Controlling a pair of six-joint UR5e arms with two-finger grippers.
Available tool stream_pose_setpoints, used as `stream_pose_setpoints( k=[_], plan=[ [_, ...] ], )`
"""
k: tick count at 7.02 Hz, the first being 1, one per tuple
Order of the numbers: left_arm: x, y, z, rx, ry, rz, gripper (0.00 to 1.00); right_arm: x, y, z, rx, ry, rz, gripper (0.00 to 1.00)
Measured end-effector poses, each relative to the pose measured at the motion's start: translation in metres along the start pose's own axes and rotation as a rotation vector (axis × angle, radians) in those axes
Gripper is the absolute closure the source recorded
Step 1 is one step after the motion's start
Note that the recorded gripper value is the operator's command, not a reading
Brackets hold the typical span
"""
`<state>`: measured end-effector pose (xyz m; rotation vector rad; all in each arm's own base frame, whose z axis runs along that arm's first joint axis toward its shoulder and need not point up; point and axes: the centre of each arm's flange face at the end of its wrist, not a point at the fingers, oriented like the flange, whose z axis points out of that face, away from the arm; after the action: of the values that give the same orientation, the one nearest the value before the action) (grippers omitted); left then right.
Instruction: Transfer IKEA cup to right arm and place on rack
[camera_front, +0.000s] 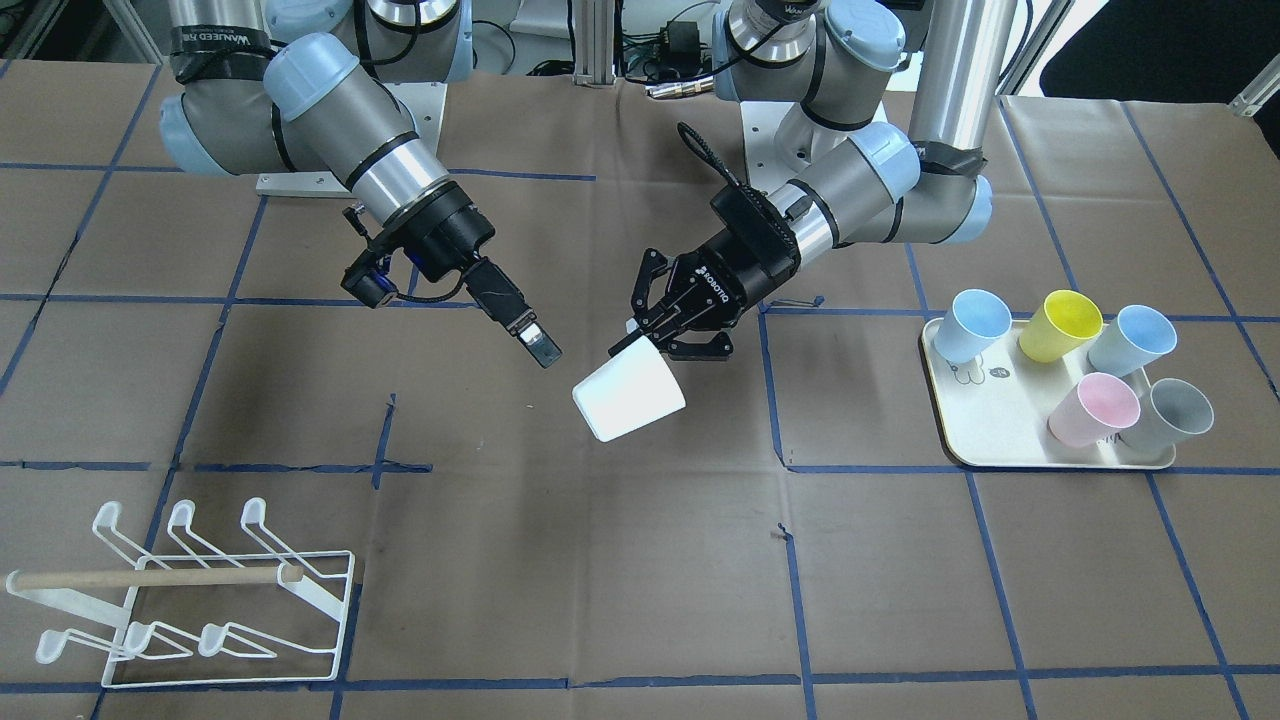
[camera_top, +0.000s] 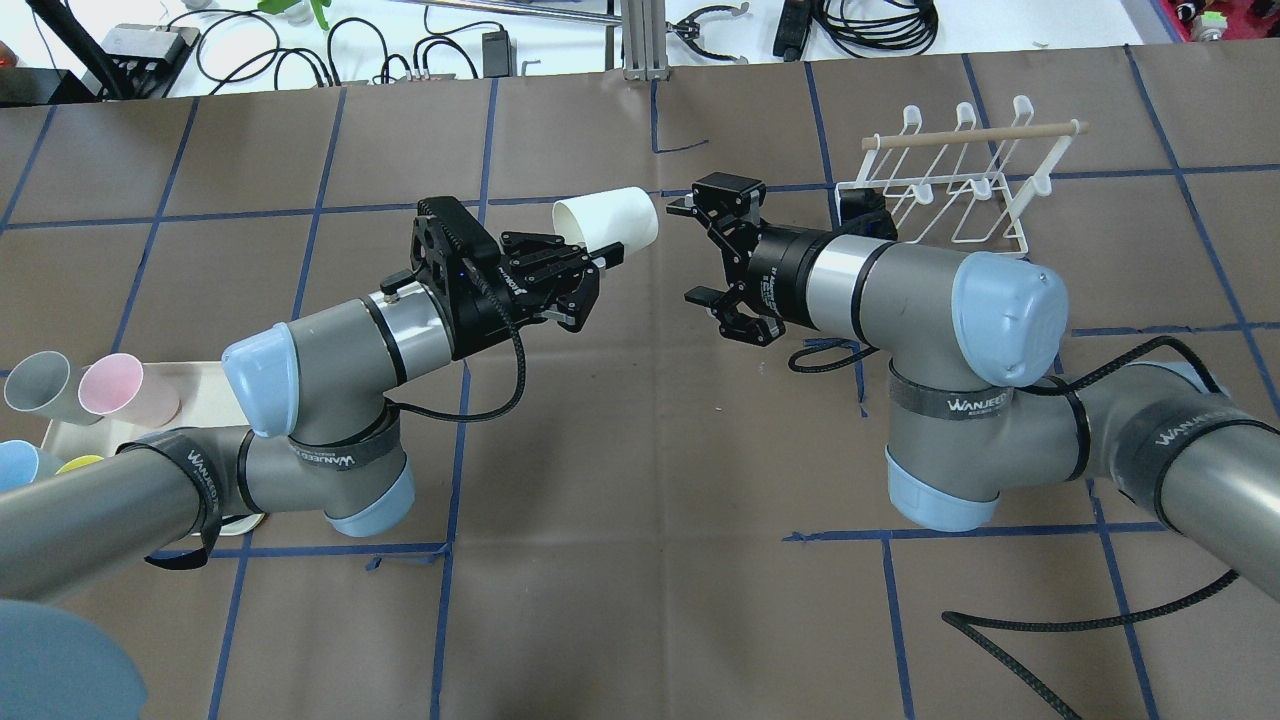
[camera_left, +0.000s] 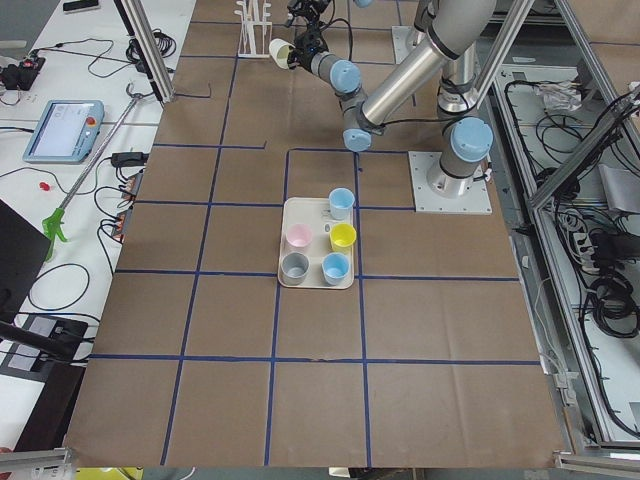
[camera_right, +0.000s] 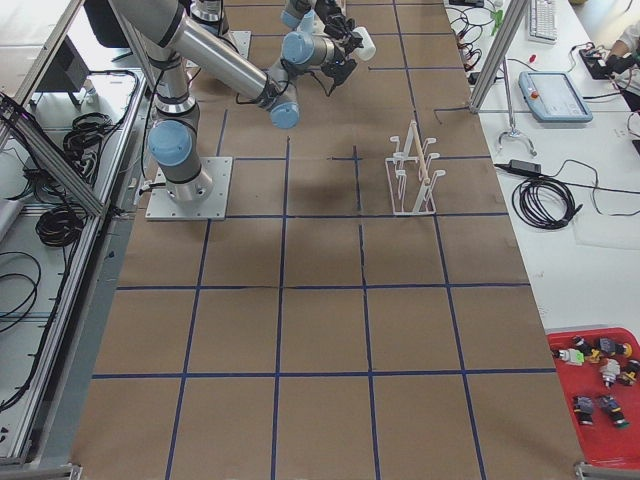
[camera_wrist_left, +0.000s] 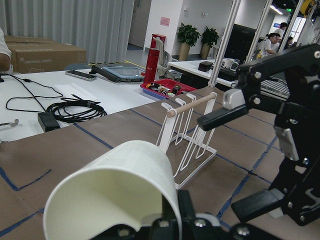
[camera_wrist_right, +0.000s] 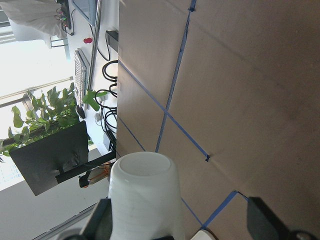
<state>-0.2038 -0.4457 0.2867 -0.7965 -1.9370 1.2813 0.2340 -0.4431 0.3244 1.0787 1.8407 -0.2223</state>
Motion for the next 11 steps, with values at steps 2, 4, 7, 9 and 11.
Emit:
stream_pose_setpoints(
  k=[2, 4, 7, 9, 11],
  plan=[
    [0.000, 0.000, 0.000, 0.000, 0.001, 0.000, 1.00, -0.006, 0.004, 0.010, -0.004, -0.003, 0.003, 0.07],
    [0.000, 0.000, 0.000, 0.000, 0.000, 0.001, 1.00, -0.013, 0.006, 0.022, -0.013, -0.005, -0.011, 0.07],
    [0.000, 0.000, 0.000, -0.001, 0.000, 0.000, 1.00, -0.025, 0.007, 0.032, -0.022, -0.015, -0.028, 0.07],
    [0.000, 0.000, 0.001, -0.001, 0.000, 0.000, 1.00, -0.026, 0.006, 0.045, -0.032, -0.006, -0.030, 0.06],
    [0.000, 0.001, 0.001, -0.002, 0.001, -0.001, 1.00, -0.024, 0.007, 0.052, -0.040, 0.002, -0.031, 0.05]
  ],
)
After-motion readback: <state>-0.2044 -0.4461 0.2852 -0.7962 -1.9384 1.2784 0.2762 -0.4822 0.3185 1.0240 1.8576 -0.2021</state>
